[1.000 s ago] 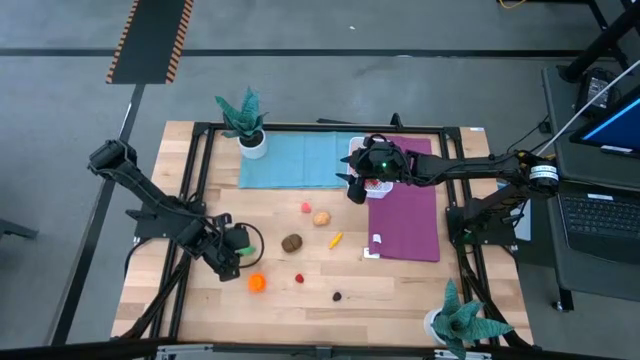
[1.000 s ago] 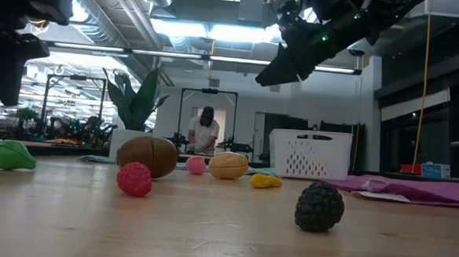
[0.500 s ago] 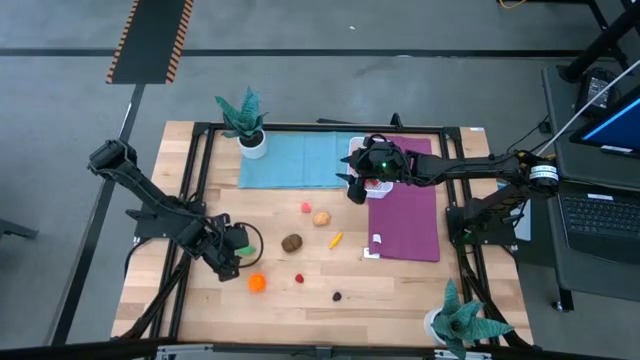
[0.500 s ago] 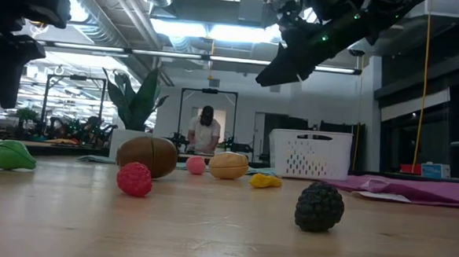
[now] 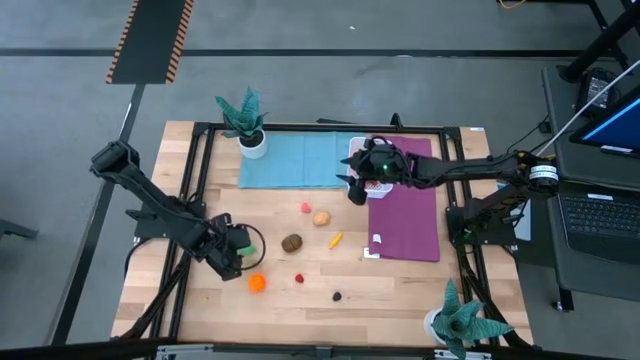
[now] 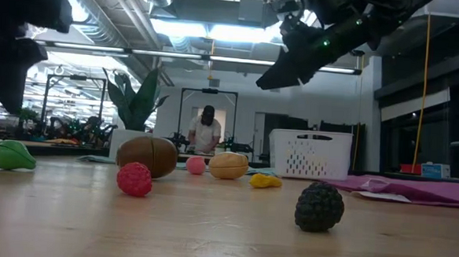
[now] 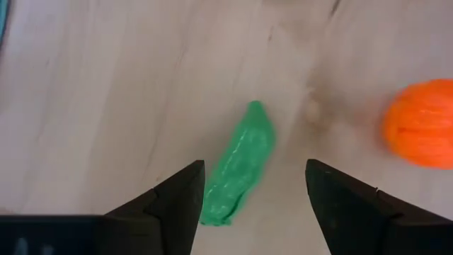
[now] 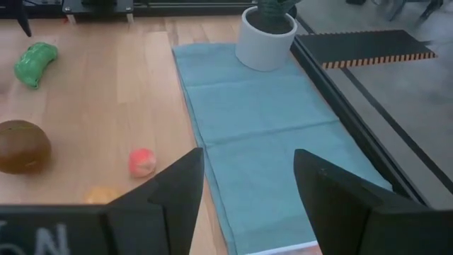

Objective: Pick and placing Produce into tupperware
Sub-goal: Put the green pea into the white container

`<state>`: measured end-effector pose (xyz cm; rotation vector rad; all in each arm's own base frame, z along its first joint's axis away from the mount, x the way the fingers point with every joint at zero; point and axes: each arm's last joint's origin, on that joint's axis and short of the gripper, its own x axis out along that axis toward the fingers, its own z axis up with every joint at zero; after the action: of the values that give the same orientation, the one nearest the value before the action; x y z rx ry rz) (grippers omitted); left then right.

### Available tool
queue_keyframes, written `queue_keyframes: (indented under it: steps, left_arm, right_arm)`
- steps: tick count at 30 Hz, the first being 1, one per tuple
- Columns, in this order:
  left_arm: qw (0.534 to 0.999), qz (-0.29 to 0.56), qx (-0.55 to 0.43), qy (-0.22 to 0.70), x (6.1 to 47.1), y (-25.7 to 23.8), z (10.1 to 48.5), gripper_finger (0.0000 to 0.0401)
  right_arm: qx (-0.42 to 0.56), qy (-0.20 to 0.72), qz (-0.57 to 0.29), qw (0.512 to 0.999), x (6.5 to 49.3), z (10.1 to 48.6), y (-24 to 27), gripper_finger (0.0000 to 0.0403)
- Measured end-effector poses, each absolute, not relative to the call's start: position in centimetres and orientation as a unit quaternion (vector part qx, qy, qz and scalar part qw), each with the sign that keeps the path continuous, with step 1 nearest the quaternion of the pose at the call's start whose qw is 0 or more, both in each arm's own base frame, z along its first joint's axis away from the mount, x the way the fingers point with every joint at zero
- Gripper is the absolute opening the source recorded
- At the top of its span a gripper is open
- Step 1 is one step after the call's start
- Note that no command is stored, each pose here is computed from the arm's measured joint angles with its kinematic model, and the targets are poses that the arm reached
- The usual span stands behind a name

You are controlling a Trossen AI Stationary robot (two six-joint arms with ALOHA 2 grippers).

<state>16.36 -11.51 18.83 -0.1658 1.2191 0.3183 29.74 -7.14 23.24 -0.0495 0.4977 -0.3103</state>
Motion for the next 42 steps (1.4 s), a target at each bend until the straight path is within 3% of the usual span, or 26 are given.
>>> queue_keyframes:
  steps: [17, 30, 42]
  left_arm:
    - [0.738, 0.192, 0.011, 0.647, 17.5, -12.4, 13.8, 0.0236]
    - [0.727, 0.203, 0.023, 0.656, 17.7, -12.6, 13.0, 0.0232]
    - [0.726, 0.2, 0.017, 0.658, 17.7, -12.7, 12.9, 0.0137]
  right_arm:
    - [-0.027, 0.227, -0.154, 0.961, 29.2, 21.7, -7.0, 0.022]
    - [-0.027, 0.228, -0.152, 0.961, 29.2, 21.7, -6.9, 0.022]
    - [-0.031, 0.228, -0.143, 0.963, 29.3, 21.7, -6.4, 0.022]
